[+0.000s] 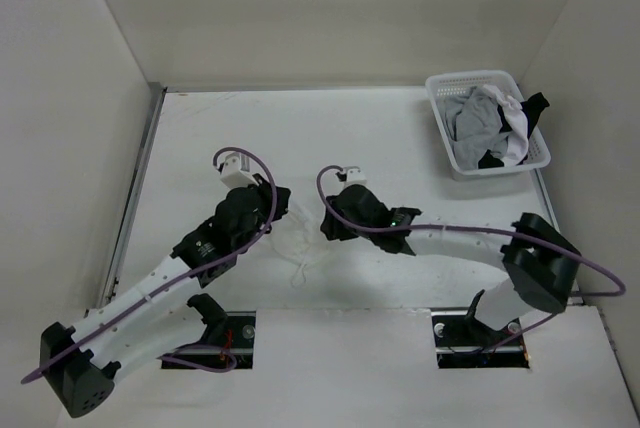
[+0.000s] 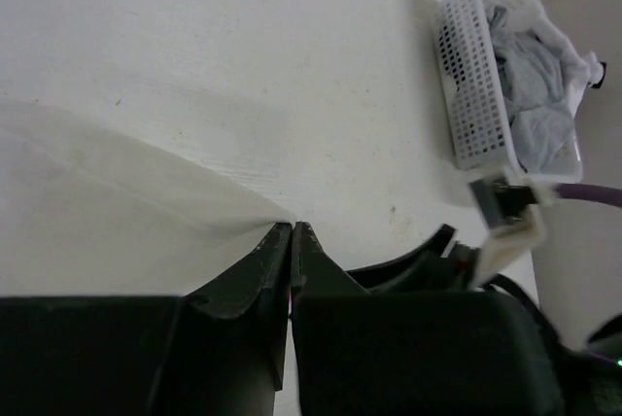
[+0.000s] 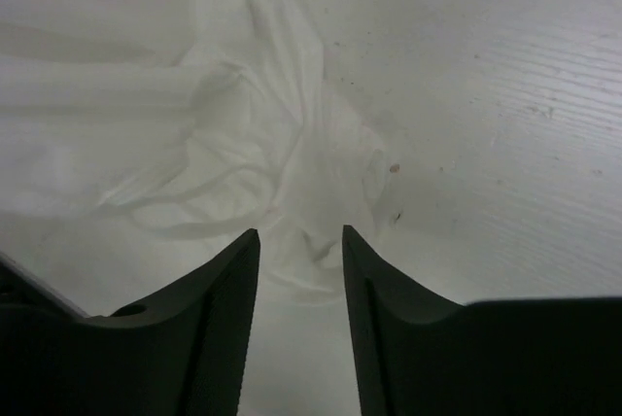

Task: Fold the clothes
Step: Flatten the tank top out

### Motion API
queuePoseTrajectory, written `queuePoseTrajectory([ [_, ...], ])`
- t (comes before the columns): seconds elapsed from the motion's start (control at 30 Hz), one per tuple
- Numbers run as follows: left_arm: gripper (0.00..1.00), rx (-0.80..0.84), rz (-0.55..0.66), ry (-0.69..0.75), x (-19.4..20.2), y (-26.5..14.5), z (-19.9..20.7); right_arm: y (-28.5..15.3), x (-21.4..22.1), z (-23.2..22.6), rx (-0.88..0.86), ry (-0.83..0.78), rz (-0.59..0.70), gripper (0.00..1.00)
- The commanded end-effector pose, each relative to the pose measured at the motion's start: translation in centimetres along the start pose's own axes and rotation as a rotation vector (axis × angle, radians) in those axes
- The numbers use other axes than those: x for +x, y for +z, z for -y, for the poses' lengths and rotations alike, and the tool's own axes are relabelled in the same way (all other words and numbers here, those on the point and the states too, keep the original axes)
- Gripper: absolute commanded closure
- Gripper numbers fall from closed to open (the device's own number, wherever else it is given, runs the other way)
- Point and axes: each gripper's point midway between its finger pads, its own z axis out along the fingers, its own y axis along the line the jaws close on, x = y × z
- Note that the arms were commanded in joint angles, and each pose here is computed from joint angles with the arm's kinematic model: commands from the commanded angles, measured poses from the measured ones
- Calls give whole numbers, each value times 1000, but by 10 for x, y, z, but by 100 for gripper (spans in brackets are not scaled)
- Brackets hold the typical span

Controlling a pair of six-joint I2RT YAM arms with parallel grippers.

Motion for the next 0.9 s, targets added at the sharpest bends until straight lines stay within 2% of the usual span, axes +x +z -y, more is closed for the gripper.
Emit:
queuePoseTrajectory([
  [0.0,100,50,55,-43,-21,-7,10,18,-24,-39,-116,-3,66,53],
  [0.13,100,28,59,-41,-23,-7,1,22,-7,-67,-190,-51,28,58],
  [0.2,100,25,60,-39,-24,-7,-1,18,8,-79,-222,-89,7,52],
  [0.27,100,35,59,-42,-25,-7,1,20,20,-88,-242,-114,-6,40],
  [0.3,100,42,58,-46,-26,-7,3,24,23,-88,-242,-112,-8,39],
  [0.43,100,63,79,-54,-37,-12,10,37,24,-88,-227,-72,7,40],
  [0.53,100,61,88,-50,-41,-15,10,33,23,-87,-214,-65,1,59],
  [0.57,100,54,89,-50,-42,-15,8,29,22,-84,-196,-62,-2,60],
  [0.7,100,46,82,-48,-39,-14,3,1,59,-83,-138,-106,-77,48],
  [0.87,100,43,80,-52,-37,-12,1,-9,110,-75,-68,-109,-201,50],
])
